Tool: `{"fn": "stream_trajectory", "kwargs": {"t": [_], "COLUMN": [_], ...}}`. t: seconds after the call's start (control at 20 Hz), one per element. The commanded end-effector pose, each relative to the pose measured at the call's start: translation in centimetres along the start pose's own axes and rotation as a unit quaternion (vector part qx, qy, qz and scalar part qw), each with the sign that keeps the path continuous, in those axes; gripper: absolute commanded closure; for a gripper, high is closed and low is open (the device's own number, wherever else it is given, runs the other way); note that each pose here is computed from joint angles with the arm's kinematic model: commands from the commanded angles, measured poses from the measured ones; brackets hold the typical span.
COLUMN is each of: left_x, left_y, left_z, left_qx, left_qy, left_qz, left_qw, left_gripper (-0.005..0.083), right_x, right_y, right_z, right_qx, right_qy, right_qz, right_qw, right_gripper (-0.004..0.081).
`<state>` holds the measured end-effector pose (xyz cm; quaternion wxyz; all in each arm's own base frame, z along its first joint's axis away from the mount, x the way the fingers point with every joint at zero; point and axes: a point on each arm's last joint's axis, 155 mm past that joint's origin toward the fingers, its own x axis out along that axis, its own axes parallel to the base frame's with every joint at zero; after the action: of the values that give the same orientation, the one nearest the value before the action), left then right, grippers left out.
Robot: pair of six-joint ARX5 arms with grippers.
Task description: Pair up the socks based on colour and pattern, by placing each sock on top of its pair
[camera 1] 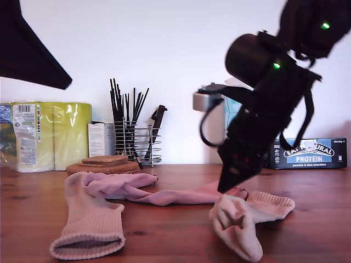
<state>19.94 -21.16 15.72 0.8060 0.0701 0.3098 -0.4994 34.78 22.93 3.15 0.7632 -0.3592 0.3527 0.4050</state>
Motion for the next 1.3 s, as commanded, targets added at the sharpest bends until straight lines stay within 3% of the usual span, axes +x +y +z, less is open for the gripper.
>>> {"fn": "stream_trajectory", "kwargs": {"t": [0.0, 0.15, 0.35, 0.55, 0.8, 0.95, 1.25], "left_x": [0.2, 1.2, 4.0, 6.0, 7.5, 8.3, 10.3], "left_y": [1.5, 3.5, 4.2, 4.3, 3.4, 2.6, 4.1], "left_z": [0.8, 0.5, -3.1, -6.6, -8.8, -9.7, -11.8], "left_qx": [0.021, 0.027, 0.033, 0.031, 0.032, 0.056, 0.112], "left_qy": [-0.009, 0.004, 0.078, 0.142, 0.183, 0.200, 0.245], "left_qz": [0.035, 0.069, 0.043, 0.016, -0.012, -0.027, 0.015], "left_qw": [0.999, 0.997, 0.995, 0.989, 0.983, 0.978, 0.963], "left_gripper": [0.0793, 0.0793, 0.0768, 0.0527, 0.0399, 0.0392, 0.0394], "right_x": [-0.4, -2.9, -8.7, -16.2, -22.8, -24.2, -25.7], "right_y": [-0.5, -0.2, 0.0, -0.4, 1.1, 2.4, 3.5], "right_z": [1.5, 4.4, 7.9, 10.0, 8.9, 7.1, 5.7], "right_qx": [0.054, 0.091, 0.103, 0.099, 0.104, 0.113, 0.111], "right_qy": [-0.001, -0.036, -0.108, -0.181, -0.234, -0.239, -0.248], "right_qz": [0.004, 0.013, 0.008, -0.021, -0.036, -0.036, -0.041], "right_qw": [0.999, 0.995, 0.989, 0.978, 0.966, 0.964, 0.961], "right_gripper": [0.0781, 0.0782, 0.0782, 0.0782, 0.0782, 0.0782, 0.0782]}}
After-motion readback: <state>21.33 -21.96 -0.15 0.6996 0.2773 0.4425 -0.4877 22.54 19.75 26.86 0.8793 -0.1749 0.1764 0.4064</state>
